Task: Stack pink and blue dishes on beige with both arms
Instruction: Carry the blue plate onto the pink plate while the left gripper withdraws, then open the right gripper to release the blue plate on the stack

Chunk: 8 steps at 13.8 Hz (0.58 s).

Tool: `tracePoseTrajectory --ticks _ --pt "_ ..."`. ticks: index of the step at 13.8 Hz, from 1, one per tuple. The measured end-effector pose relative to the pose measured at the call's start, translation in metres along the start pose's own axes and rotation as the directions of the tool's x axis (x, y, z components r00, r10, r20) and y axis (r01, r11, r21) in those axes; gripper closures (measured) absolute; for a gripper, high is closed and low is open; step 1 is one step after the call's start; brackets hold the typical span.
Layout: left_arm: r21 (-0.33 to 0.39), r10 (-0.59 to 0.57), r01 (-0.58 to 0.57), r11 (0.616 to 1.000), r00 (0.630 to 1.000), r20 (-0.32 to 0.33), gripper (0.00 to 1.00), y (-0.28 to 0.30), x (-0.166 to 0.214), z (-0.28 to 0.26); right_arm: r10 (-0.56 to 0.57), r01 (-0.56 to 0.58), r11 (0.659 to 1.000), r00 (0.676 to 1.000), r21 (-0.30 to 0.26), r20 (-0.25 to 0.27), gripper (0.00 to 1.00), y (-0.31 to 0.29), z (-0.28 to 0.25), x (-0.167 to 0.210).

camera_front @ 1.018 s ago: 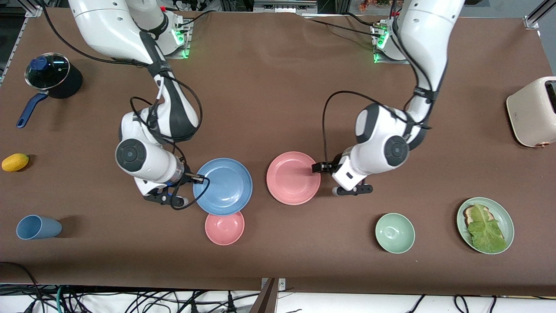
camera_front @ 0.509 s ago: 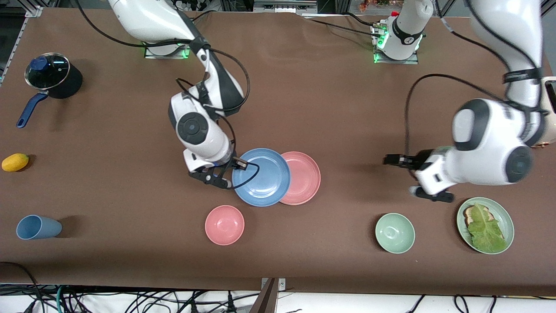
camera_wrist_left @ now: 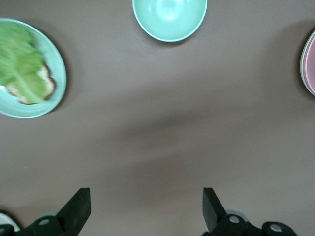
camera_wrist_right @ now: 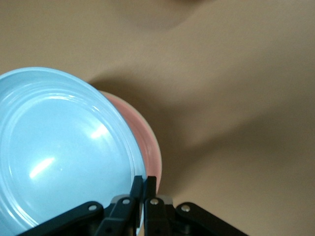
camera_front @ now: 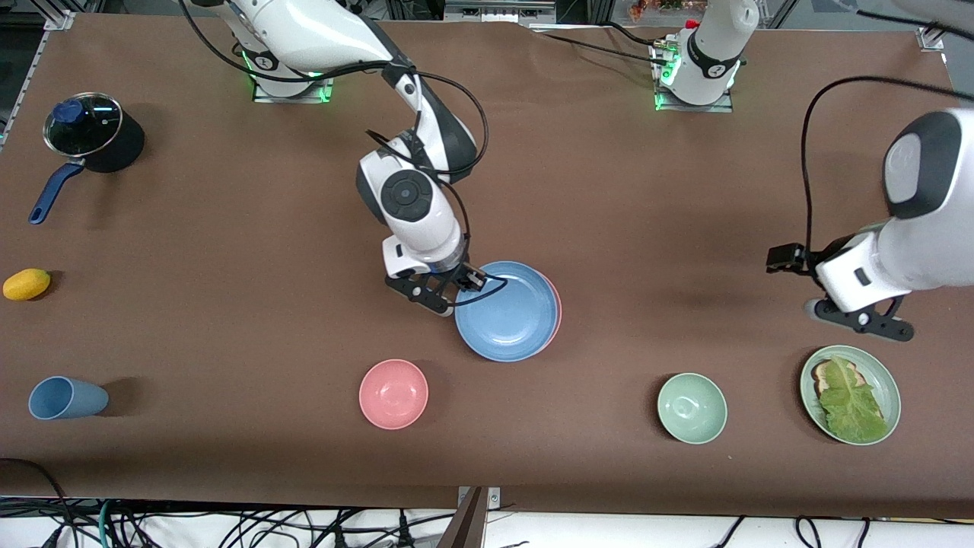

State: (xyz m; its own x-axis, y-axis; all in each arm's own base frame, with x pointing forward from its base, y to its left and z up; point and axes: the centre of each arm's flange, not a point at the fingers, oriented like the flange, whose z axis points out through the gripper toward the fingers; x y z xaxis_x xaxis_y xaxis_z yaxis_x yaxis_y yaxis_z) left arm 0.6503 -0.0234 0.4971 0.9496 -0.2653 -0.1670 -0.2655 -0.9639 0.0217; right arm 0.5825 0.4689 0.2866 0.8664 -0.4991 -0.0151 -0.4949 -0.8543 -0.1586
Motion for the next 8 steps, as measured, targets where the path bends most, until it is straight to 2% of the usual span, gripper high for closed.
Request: tracePoseTrajectory --ticks 5,8 --pt "0.018 -0.032 0.034 0.999 0.994 -0.105 0.0 -0.013 -0.041 -0.069 0.013 -0.013 1.0 1.0 -0.019 0.005 0.96 -0.004 0.031 -0.019" --pt "0.007 -0.039 0.039 0.999 0.997 -0.071 0.0 -0.014 -0.055 -0.073 0.012 -0.012 1.0 1.0 -0.022 0.005 0.92 -0.003 0.034 -0.02"
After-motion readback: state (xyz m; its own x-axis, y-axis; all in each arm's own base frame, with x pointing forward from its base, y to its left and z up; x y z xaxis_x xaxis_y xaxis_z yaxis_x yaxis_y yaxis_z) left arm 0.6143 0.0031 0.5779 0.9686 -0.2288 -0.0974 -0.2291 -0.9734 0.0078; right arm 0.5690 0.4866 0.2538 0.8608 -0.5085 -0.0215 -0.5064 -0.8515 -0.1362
